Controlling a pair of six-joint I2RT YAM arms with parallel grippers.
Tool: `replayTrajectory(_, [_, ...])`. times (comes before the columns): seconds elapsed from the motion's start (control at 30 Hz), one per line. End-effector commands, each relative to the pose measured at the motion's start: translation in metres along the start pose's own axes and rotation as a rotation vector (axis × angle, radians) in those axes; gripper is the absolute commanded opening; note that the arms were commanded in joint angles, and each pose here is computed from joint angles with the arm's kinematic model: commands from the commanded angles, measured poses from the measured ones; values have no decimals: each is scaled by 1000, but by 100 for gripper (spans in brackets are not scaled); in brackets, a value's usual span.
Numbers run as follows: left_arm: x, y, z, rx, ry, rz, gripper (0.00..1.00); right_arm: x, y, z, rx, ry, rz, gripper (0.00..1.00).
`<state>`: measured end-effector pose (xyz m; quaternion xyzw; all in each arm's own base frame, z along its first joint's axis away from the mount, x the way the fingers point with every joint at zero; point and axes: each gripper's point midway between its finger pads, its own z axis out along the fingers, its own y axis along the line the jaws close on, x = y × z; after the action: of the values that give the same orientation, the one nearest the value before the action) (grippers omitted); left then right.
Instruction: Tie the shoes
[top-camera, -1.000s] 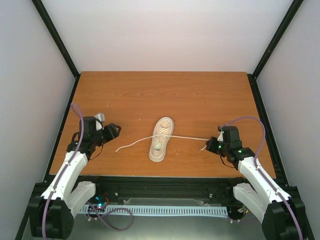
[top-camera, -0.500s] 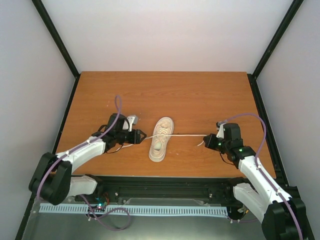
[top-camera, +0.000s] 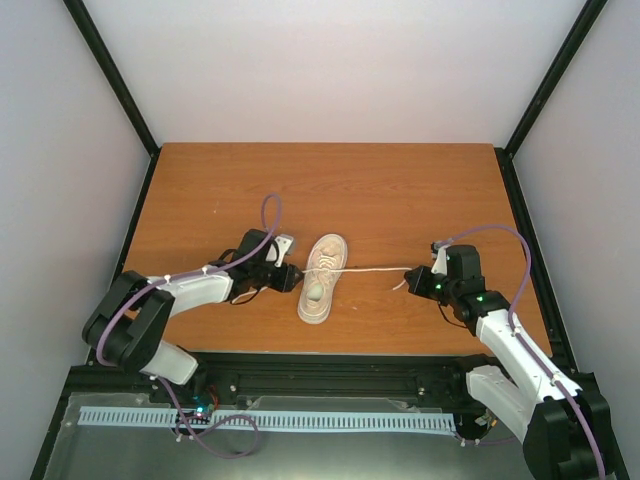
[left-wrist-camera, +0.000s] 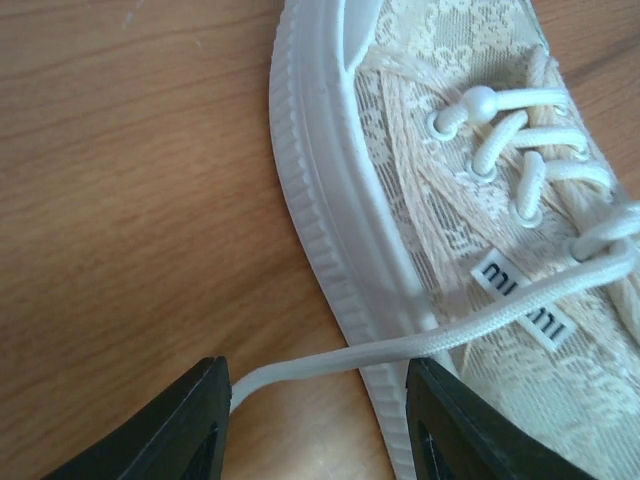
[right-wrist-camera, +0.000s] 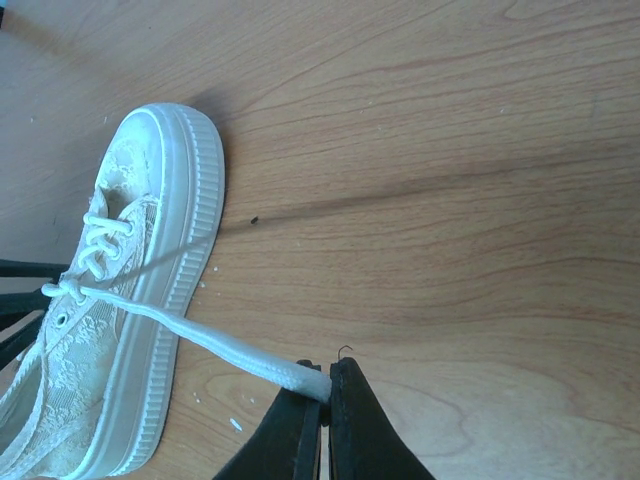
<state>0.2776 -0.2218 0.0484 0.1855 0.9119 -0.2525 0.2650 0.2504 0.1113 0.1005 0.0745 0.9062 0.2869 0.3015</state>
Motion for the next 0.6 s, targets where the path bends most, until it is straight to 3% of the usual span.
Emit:
replayTrajectory(0.0, [-27,-4,4,-11,-87,120,51,-10,6,-3,-24,-31,-16,3])
replayTrajectory(0.17, [-25,-19,6,66,-88,193,52,-9,6,-2,-27,-28,-18,3])
replayTrajectory(0.57, [-28,-13,24,43,-31,215,49,-10,10,-3,-45,-34,-26,3])
